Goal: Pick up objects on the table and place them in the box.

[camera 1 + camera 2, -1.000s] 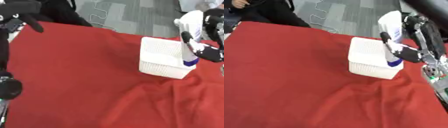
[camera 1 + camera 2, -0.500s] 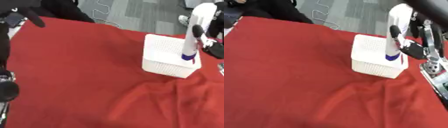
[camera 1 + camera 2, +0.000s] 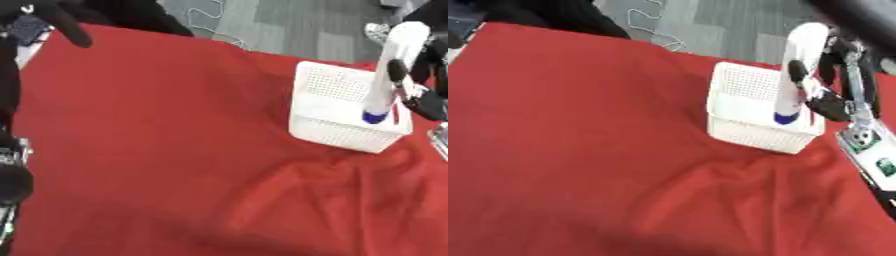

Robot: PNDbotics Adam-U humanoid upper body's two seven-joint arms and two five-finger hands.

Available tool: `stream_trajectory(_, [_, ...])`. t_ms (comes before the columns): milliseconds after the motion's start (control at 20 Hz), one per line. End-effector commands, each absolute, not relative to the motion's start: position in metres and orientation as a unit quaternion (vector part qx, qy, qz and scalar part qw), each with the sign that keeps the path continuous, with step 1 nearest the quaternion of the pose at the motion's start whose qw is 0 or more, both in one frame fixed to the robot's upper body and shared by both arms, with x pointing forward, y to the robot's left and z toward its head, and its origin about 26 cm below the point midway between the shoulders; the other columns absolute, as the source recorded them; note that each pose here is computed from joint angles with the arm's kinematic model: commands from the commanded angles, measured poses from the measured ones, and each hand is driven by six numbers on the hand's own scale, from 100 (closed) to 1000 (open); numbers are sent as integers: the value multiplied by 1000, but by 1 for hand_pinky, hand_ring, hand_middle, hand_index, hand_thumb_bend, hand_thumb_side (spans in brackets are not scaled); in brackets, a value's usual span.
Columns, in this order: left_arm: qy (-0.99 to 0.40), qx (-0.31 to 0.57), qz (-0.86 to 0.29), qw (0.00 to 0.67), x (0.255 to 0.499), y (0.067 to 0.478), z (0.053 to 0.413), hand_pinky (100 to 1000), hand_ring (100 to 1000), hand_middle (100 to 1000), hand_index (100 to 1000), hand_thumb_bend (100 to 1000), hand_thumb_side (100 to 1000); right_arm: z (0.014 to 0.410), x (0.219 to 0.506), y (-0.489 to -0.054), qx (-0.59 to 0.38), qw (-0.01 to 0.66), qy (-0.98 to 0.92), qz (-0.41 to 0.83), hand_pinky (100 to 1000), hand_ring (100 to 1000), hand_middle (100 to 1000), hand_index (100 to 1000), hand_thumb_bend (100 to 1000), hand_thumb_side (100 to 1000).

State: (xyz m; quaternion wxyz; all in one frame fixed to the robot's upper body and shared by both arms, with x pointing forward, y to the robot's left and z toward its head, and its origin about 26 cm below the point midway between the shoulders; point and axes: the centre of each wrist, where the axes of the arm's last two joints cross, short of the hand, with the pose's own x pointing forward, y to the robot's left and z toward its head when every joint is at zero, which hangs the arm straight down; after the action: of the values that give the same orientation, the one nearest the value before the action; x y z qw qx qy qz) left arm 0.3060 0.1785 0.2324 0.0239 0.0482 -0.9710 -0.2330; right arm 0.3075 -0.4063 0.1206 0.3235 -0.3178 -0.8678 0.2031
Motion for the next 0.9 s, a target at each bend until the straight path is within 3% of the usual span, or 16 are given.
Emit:
stream_trajectory(50, [-971, 40, -234, 8, 304, 176, 240, 644, 436, 662, 796, 582, 1000, 121, 311, -424, -317, 320, -866, 217, 100, 100, 282, 381, 304, 755])
stream_trajectory(100, [-971, 40, -234, 7, 304, 175, 241, 643, 436, 661, 797, 582, 1000, 114, 310, -428, -323, 334, -849, 252, 354, 553, 708, 629, 884, 1000])
stream_trajectory(150, [-971, 39, -234, 8, 304, 175, 241, 643, 435, 661, 797, 581, 1000, 109, 309, -431, -327, 347, -828, 295, 661, 759, 827, 708, 985, 1000])
stream_trajectory(300, [-971, 39, -238, 9, 304, 175, 240, 643, 434, 661, 796, 579, 1000, 107, 309, -429, -322, 373, -788, 370, 684, 784, 825, 655, 976, 1000])
stream_trajectory(650, [-970, 39, -238, 13, 304, 176, 239, 643, 436, 661, 797, 583, 1000, 128, 304, -422, -325, 353, -802, 357, 628, 764, 798, 705, 950, 1000])
stream_trajectory(700, [-970, 41, -238, 15, 304, 177, 238, 643, 437, 661, 797, 584, 1000, 131, 298, -417, -320, 342, -812, 349, 625, 763, 794, 697, 1000, 1000])
stream_trajectory(750, [-970, 42, -238, 16, 304, 177, 238, 643, 438, 661, 797, 585, 1000, 133, 291, -411, -316, 334, -819, 343, 615, 758, 785, 700, 912, 1000])
stream_trajectory(900, [-970, 48, -238, 22, 304, 181, 236, 643, 438, 661, 797, 585, 1000, 136, 257, -381, -289, 317, -841, 331, 569, 735, 761, 699, 838, 1000])
